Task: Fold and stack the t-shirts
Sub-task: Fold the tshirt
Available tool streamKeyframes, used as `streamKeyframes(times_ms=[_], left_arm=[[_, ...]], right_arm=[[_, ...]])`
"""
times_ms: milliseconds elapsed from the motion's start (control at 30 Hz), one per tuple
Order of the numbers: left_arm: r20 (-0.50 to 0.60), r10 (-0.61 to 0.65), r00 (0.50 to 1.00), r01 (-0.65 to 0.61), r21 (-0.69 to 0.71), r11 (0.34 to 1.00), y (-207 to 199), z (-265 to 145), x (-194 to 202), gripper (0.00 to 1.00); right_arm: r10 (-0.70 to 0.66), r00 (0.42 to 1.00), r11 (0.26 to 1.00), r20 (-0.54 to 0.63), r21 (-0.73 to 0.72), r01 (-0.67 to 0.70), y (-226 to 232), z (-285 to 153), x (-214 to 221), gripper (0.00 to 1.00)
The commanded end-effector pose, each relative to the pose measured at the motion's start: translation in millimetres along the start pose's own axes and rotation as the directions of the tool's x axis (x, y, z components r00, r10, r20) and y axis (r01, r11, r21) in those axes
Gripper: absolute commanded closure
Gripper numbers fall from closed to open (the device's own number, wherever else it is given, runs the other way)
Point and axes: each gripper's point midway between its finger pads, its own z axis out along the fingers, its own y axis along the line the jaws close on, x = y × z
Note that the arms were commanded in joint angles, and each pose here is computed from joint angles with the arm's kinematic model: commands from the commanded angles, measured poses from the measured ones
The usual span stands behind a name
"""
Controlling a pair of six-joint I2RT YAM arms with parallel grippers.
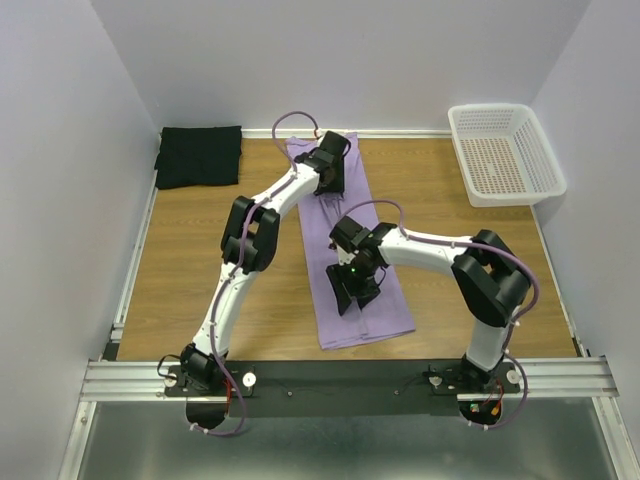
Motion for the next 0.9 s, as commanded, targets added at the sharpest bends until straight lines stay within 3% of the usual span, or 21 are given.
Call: streamKeyframes(times_ms=[0, 267, 433, 533, 700, 867], left_arm=[[-0.005, -0.017, 1.000, 0.017, 0.016, 1.000, 23, 28, -5, 0.37], [0.051, -0.081, 0.995, 0.071, 0.170, 0.983, 12, 33, -33, 0.32], [0.196, -0.117, 0.973, 0.070, 0.233, 0.970, 4, -27, -87, 0.22], [0.227, -0.139, 0.964, 0.076, 0.262, 0.962, 0, -59, -101, 0.21], [0.199, -0.152, 0.968, 0.100, 0.252, 0.963, -7, -92, -82, 0.25], [0.149, -0.198, 0.969, 0.166, 0.203, 0.965, -7, -87, -51, 0.33]], right_arm=[[-0.027, 0.999, 1.000, 0.025, 0.011, 0.026, -1, 32, -21, 0.34], [-0.054, 0.987, 0.995, 0.151, 0.097, 0.039, -4, 18, -57, 0.33], [-0.042, 0.972, 0.997, 0.230, 0.077, 0.025, 6, -8, -68, 0.33], [-0.016, 0.966, 0.997, 0.257, 0.071, -0.003, 6, -19, -62, 0.33], [0.023, 0.937, 0.992, 0.349, 0.107, -0.064, -7, -47, -50, 0.33], [0.069, 0.901, 0.980, 0.428, 0.141, -0.142, -29, -68, -42, 0.33]])
